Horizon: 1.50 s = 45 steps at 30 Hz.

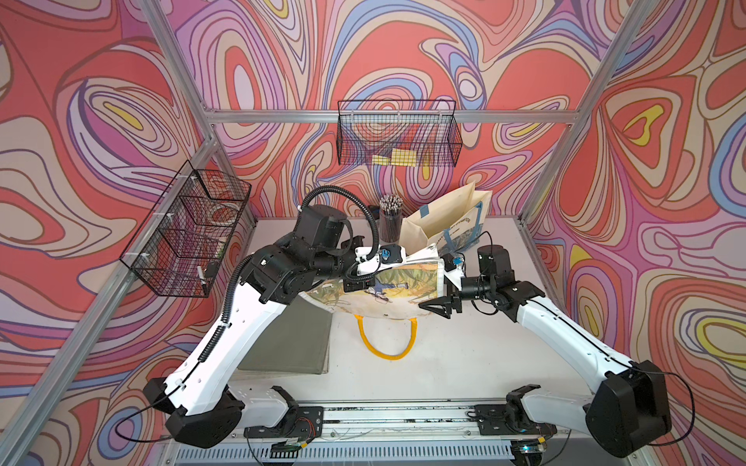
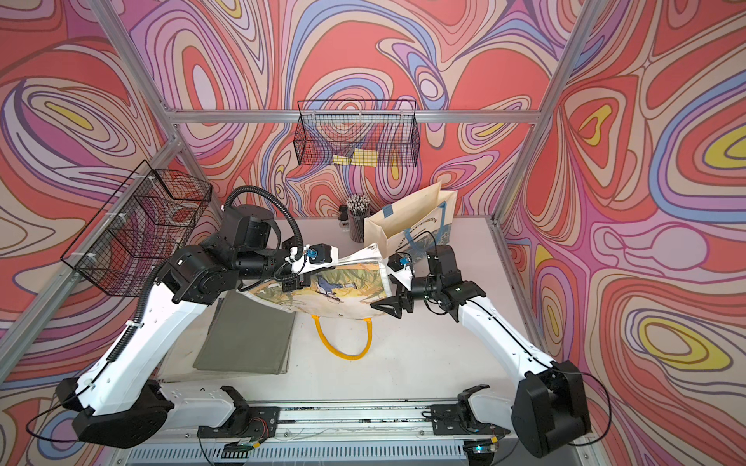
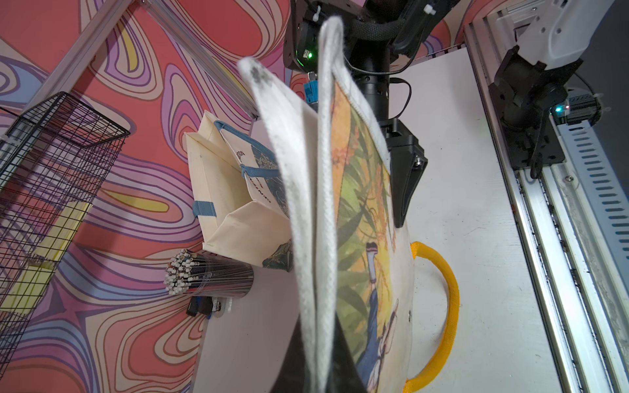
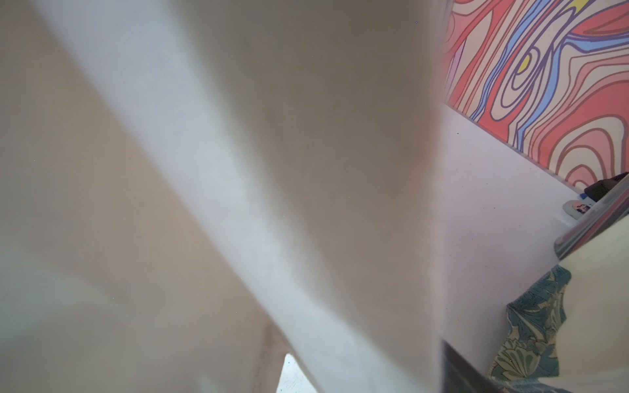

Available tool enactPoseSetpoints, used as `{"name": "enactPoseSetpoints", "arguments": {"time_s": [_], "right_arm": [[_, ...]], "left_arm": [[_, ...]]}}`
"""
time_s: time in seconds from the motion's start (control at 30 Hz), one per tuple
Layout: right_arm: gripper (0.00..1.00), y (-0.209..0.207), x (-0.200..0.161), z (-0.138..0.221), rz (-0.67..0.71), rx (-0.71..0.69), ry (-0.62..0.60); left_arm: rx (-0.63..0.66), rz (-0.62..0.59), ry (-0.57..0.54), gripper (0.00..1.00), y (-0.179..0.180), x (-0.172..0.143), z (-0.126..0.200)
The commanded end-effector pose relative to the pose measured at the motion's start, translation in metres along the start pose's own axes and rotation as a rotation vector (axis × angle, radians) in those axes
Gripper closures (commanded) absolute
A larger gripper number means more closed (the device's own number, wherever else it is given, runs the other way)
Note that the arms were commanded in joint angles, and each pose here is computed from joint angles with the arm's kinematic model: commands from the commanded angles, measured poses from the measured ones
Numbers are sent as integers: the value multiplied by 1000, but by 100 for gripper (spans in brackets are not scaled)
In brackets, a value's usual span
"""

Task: Put away the canvas bag
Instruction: Press the canvas bag.

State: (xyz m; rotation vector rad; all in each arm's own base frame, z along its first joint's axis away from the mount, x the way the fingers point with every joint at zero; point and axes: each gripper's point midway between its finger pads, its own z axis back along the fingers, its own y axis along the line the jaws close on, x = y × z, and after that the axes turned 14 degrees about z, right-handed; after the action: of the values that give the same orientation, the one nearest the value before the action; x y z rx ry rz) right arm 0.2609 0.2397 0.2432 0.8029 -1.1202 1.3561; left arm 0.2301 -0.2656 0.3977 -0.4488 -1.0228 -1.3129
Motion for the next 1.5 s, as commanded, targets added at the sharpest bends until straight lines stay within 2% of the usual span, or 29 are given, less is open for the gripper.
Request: {"name": "enactPoseSetpoints", "arguments": {"time_s": [0.0, 0.1, 0.2, 0.23, 0.33, 0.37, 0.5, 0.7, 0.93, 1.07, 1.23, 1.3, 1.47], "right_arm": [[23, -5, 15, 1, 62, -8, -35], [54, -12, 17, 2, 89, -44, -31], [76, -17, 18, 4, 106, -82, -17], [77, -19, 19, 5, 110, -94, -15], [89, -26, 18, 8, 131, -153, 1], [100, -30, 18, 9, 146, -181, 5], [100, -42, 18, 14, 169, -272, 7], [100, -67, 23, 13, 200, -387, -17], [100, -93, 31, -27, 355, -481, 21], [100, -112, 38, -50, 399, -557, 3], [100, -142, 42, -63, 389, -678, -32], [100, -153, 43, -69, 387, -705, -39], [100, -182, 46, -95, 386, -760, -61]], "left_arm": [[14, -67, -109, 100, 4, 28, 13], [19, -70, -105, 100, 6, 27, 13], [27, -75, -103, 100, 8, 25, 13], [29, -78, -103, 100, 8, 24, 13], [31, -101, -101, 100, 7, 20, 12], [33, -112, -106, 100, 6, 19, 12], [52, -155, -127, 100, 5, 17, 11], [172, -189, -144, 100, 24, 20, 12], [387, -184, -104, 100, 58, 9, 16], [495, -209, -42, 100, 70, -8, 21], [681, -301, 54, 100, 95, -34, 27], [746, -293, 43, 100, 109, -34, 33], [843, -170, -62, 100, 151, -36, 53]]}}
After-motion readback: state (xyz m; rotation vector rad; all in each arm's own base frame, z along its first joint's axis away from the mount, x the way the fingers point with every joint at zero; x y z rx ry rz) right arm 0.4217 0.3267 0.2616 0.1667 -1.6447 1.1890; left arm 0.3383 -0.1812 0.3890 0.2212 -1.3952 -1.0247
